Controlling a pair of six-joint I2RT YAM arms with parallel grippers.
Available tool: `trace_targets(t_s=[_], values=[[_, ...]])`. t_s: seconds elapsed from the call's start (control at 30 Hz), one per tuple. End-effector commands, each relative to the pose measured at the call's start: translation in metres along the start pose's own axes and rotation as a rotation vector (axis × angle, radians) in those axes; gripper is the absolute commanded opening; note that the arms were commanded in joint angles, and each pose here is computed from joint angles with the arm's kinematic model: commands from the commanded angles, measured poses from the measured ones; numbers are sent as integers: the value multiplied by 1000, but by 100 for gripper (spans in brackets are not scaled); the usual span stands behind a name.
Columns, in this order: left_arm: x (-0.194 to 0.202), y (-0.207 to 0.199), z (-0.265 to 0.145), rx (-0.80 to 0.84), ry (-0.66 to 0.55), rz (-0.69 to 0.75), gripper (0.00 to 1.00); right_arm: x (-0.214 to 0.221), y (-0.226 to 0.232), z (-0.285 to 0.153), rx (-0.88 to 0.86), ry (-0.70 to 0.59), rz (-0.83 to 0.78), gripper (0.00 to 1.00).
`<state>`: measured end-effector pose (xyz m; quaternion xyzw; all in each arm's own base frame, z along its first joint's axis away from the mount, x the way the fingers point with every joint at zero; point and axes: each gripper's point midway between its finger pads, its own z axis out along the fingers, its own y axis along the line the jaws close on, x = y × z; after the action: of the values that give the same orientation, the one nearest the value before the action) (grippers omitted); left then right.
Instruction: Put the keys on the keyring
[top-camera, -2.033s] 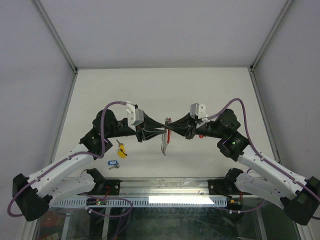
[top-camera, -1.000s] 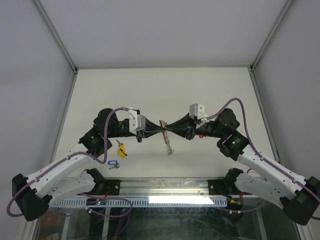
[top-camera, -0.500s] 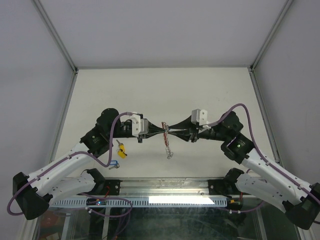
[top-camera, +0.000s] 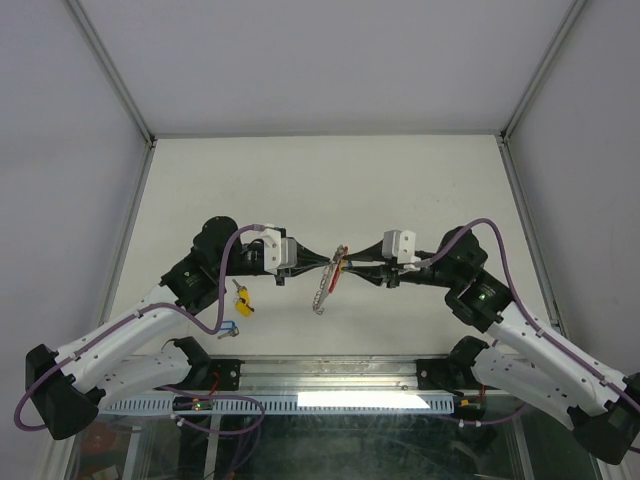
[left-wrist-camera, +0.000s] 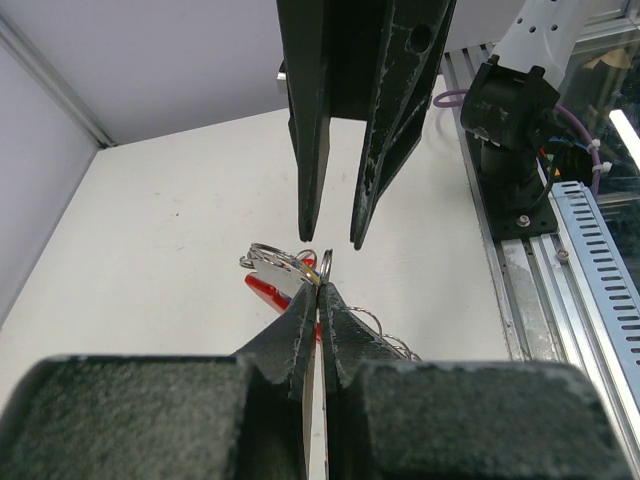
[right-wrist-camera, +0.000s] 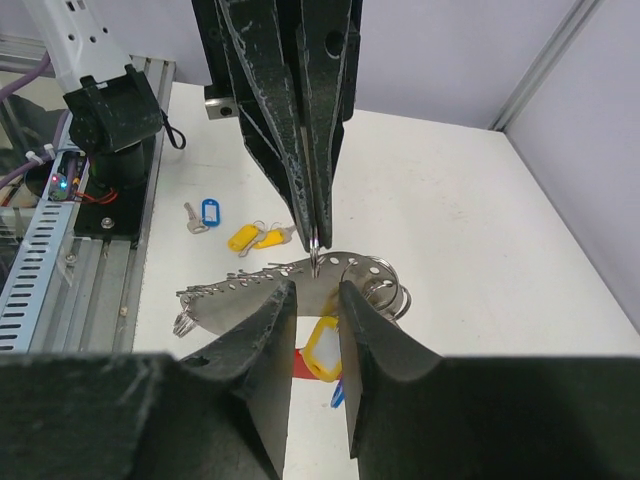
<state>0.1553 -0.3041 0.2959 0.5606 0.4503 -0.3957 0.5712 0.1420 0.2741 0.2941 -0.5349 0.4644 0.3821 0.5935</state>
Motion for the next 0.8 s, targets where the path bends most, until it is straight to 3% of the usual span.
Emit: trace_targets(t_s=[0.0,0.77], values=[[-28,5,1,-4,-79,90,0,-3,-7,6,11,-8,-20,26],[-20,7,4,-2,-52,69,0,-13,-5,19,-40,-45,13,24]])
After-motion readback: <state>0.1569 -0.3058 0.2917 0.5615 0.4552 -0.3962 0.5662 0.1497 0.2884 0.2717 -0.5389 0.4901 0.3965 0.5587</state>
